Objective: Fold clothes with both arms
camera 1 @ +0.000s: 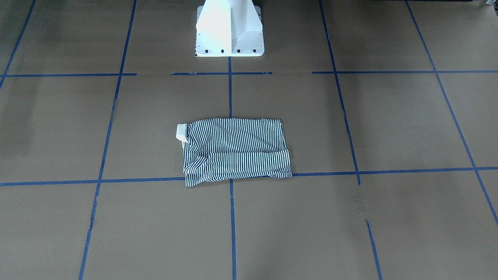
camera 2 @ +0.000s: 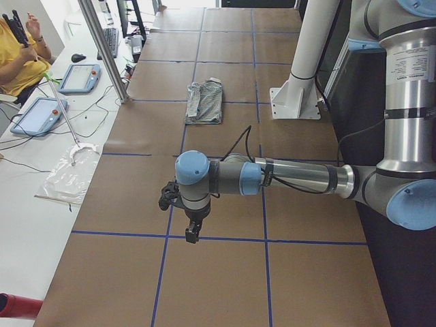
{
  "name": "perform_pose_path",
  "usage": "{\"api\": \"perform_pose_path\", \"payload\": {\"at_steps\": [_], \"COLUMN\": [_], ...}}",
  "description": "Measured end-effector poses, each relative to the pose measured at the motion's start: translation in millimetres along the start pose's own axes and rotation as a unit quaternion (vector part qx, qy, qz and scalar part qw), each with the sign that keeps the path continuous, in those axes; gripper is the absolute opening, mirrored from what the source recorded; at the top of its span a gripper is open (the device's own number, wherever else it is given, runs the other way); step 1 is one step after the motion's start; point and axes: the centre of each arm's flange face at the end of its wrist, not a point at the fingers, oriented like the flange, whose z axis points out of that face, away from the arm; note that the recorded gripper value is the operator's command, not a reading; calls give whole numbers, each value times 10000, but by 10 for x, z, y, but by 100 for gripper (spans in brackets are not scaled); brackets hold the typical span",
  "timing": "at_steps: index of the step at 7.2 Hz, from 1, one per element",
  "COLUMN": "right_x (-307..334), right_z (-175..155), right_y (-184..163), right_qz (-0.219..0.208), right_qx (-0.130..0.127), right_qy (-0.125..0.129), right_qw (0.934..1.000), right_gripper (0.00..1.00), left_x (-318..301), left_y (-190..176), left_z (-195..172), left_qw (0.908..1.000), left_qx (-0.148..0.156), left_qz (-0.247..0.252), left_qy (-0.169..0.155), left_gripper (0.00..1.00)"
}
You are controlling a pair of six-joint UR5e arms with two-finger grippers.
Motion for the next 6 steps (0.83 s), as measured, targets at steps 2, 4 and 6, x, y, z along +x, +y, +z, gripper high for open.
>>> {"api": "perform_pose_path", "payload": {"at_steps": [2,4,6], "right_x": [10,8,11], "right_z": [12,10,14], "right_y": [1,-2,-5], "right_qz": [15,12,12], "right_qx": [-11,-8,-12], "right_qy": [-2,-5,-6], "right_qw": [10000,10000,10000], "right_gripper": [100,100,100], "left_x": [-16,-45,-58], "left_y": [31,49,56], "left_z": [27,65,83], "left_qw": [10000,9999,9999], "left_qx": [-31,-71,-87], "left_qz": [-29,-70,-87], "left_qy": [9,26,37], "left_gripper": [100,100,100]}}
